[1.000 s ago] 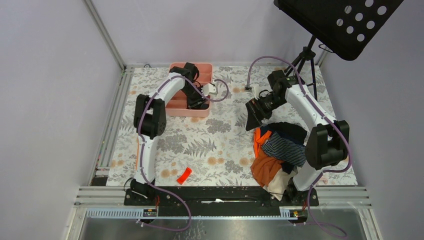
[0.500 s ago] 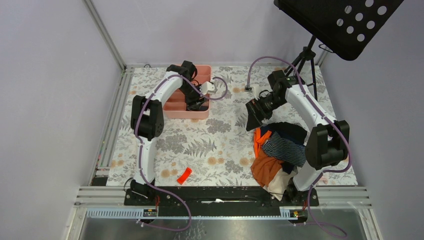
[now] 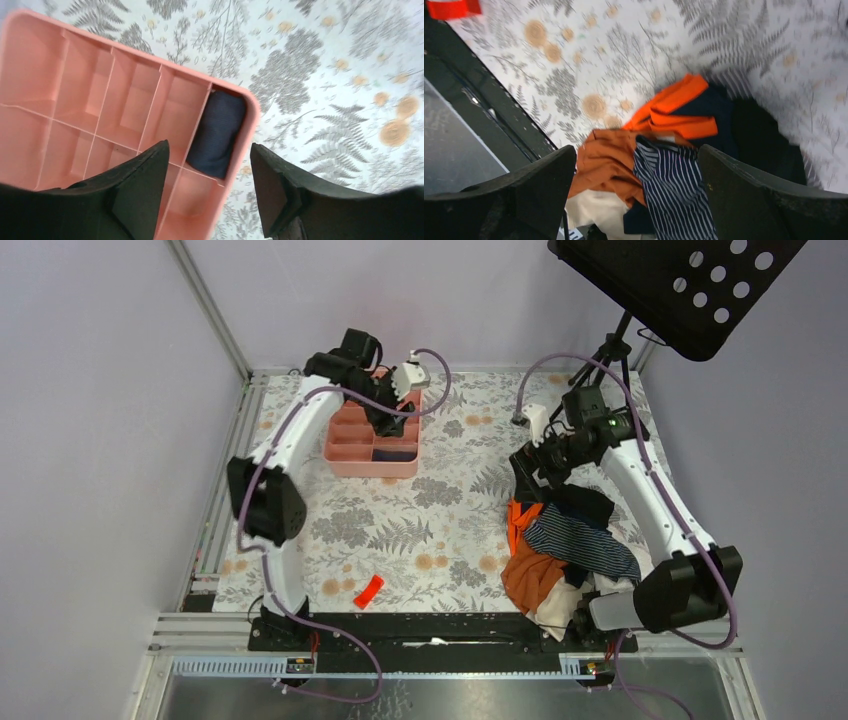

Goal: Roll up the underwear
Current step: Place the underwear in the storage box, then pick up the underwear from the center of the board.

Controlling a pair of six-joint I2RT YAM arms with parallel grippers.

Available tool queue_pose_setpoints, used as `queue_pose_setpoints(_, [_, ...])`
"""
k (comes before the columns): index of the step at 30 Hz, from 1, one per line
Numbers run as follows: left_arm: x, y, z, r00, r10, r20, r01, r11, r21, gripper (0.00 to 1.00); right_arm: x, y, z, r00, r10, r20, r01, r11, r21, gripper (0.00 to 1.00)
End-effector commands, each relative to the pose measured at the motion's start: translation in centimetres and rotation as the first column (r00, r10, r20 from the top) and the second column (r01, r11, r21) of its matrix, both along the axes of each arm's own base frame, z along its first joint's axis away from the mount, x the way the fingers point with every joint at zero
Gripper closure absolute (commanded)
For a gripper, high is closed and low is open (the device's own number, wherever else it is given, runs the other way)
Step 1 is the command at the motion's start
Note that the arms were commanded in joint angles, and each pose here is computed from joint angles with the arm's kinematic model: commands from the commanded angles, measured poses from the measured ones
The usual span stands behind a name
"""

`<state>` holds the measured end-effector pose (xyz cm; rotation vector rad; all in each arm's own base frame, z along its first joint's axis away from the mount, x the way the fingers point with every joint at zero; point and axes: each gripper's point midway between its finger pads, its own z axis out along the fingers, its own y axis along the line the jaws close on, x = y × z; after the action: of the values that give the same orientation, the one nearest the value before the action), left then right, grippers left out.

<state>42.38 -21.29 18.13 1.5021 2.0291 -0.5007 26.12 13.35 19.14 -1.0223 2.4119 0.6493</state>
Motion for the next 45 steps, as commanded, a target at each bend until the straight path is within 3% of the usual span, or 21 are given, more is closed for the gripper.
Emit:
queue_pose_setpoints(1, [-4.5, -2.4, 5.9, 0.995, 0.045, 0.091, -0.031, 0.989, -0.148, 0.35, -2.3, -4.3, -2.7, 0.992, -0.127, -0.022, 0.122, 0.978, -0.169, 0.00])
queue_pose_setpoints(5, [-8.7, -3.0, 3.4, 0.990, 0.138, -0.026, -0.140, 0.971, -0.196, 0.34, -4.2, -6.6, -3.5, 0.981, -0.173, 0.090, 0.190, 0.955, -0.229, 0.00])
queue_pose_setpoints(7, [-8.7, -2.4, 2.0, 0.944, 0.322, -0.071, -0.329, 0.928, -0.175, 0.34, -4.9, -7.2, -4.0, 0.974, -0.175, 0.142, 0.206, 0.949, -0.240, 0.02])
queue_pose_setpoints(9, [-9.3, -1.7, 0.6, 0.893, 0.430, -0.132, -0.447, 0.881, -0.156, 0.34, -5.3, -7.7, -4.7, 0.970, -0.179, 0.162, 0.216, 0.943, -0.253, 0.11])
queue_pose_setpoints(13, [-11.2, -2.0, -1.6, 0.873, 0.459, -0.168, -0.481, 0.866, -0.136, 0.30, -4.4, -8.7, -6.6, 0.963, -0.214, 0.166, 0.257, 0.917, -0.305, 0.30])
queue_pose_setpoints(20, [-13.6, -1.8, -6.0, 0.893, 0.392, -0.220, -0.420, 0.902, -0.099, 0.29, -1.0, -7.5, -7.5, 0.942, -0.247, 0.226, 0.299, 0.924, -0.237, 0.35])
queue_pose_setpoints(22, [-13.4, -1.3, -7.5, 0.894, 0.402, -0.198, -0.421, 0.905, -0.064, 0.29, -0.4, -7.6, -8.3, 0.940, -0.254, 0.227, 0.307, 0.920, -0.243, 0.37])
queue_pose_setpoints(28, [-10.5, -0.2, -9.9, 0.905, 0.422, -0.057, -0.424, 0.905, -0.021, 0.29, 0.2, -7.6, -8.6, 0.937, -0.258, 0.234, 0.314, 0.916, -0.249, 0.57])
queue_pose_setpoints(32, [-8.4, -0.4, -10.8, 0.900, 0.436, -0.017, -0.436, 0.900, -0.006, 0.29, 0.4, -8.1, -8.9, 0.936, -0.265, 0.233, 0.324, 0.906, -0.272, 0.65])
queue_pose_setpoints(37, [-5.4, -0.2, -11.7, 0.877, 0.480, 0.032, -0.481, 0.876, 0.030, 0.28, 0.2, -7.4, -8.4, 0.943, -0.259, 0.209, 0.307, 0.919, -0.246, 0.97])
queue_pose_setpoints(45, [-2.1, -0.6, -11.5, 0.864, 0.498, 0.078, -0.500, 0.866, 0.014, 0.29, 0.1, -3.1, 0.0, 0.947, -0.188, 0.259, 0.203, 0.979, -0.031, 1.00])
